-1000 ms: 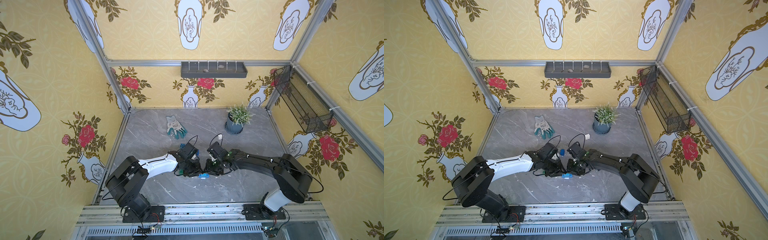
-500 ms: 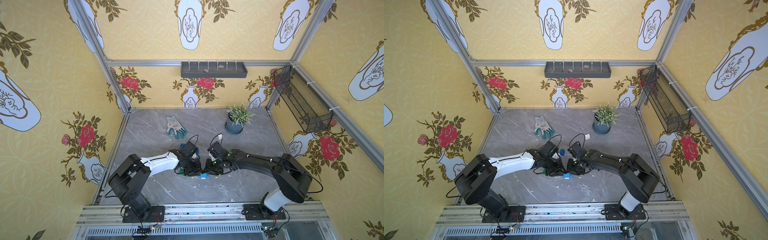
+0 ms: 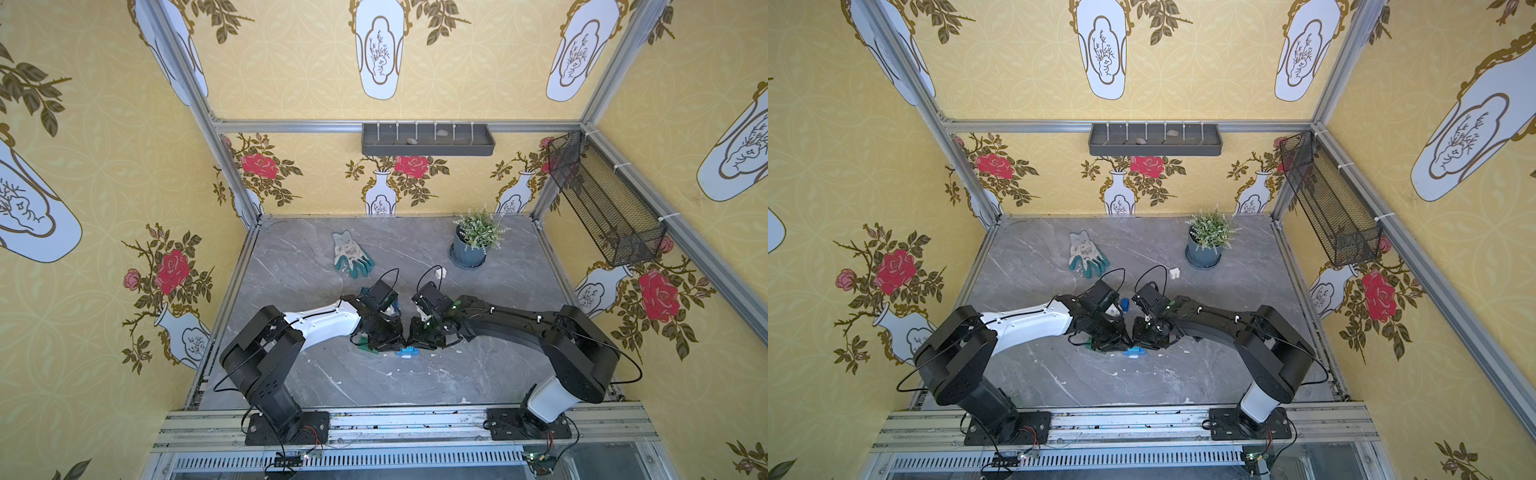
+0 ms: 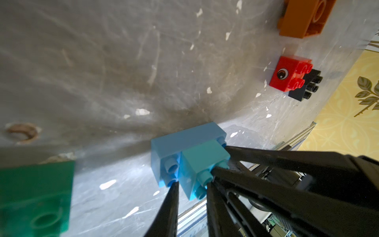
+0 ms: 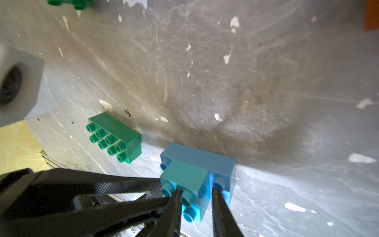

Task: Assemble the number 1 with lego
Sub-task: Assemble the lego brick with the lego brick, then pick up the lego brick from the center of the board.

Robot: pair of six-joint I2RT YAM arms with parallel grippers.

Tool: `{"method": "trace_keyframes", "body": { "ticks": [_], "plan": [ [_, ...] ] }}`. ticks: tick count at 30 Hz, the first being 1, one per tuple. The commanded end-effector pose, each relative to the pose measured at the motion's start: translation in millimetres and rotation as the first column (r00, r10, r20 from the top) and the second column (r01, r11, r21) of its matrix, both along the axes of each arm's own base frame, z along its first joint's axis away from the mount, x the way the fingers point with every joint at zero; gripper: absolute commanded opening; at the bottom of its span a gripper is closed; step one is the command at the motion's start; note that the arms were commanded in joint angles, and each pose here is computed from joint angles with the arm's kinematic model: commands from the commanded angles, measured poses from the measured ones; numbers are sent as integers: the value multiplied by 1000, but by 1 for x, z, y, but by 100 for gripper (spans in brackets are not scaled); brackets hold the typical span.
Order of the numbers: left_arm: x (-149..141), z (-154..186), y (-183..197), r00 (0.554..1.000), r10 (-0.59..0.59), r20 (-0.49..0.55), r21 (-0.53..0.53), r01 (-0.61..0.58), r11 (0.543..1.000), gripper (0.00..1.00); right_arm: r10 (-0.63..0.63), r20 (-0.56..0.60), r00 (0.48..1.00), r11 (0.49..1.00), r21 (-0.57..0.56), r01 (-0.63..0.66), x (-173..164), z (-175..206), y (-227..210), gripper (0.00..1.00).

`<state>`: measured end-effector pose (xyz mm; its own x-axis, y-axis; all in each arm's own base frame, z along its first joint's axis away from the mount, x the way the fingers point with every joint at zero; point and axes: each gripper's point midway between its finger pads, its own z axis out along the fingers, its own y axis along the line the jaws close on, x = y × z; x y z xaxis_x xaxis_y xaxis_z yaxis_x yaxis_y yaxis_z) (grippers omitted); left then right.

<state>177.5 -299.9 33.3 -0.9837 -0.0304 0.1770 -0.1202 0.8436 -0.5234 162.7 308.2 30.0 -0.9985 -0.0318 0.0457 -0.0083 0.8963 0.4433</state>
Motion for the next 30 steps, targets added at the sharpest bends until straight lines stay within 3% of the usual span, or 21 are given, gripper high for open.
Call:
{"method": "trace_keyframes", "body": {
  "ticks": [1, 6, 13, 21, 23, 25, 27, 30],
  "plan": [
    [-10, -38, 34, 1000, 13, -11, 210, -11, 978, 26, 4, -47, 999, 997, -83, -7, -15, -31, -7, 28],
    [-4, -28, 32, 1000, -10, 25, 223, 4, 975, 26, 20, -15, 1000, 999, -40, -21, -13, -21, -1, 33],
    [18, 16, 27, 984, -13, 177, 184, -20, 983, 33, 22, 134, 991, 993, 115, -37, 11, 26, 11, 49],
    [31, 57, 29, 953, 35, 301, 114, -72, 991, 40, 61, 305, 950, 983, 144, -109, 31, 66, -12, 58],
    [32, 64, 32, 945, 63, 320, 105, -102, 989, 40, 118, 395, 911, 981, 95, -168, 38, 76, -17, 58],
    [36, 69, 39, 931, 114, 346, 99, -157, 983, 40, 236, 497, 835, 959, 19, -282, 42, 87, -18, 59],
    [38, 72, 48, 914, 174, 365, 97, -223, 970, 41, 379, 585, 717, 900, -52, -433, 38, 97, -13, 59],
    [42, 73, 63, 883, 275, 380, 72, -324, 943, 42, 588, 677, 443, 717, -182, -673, 15, 102, -1, 60]
  ]
}}
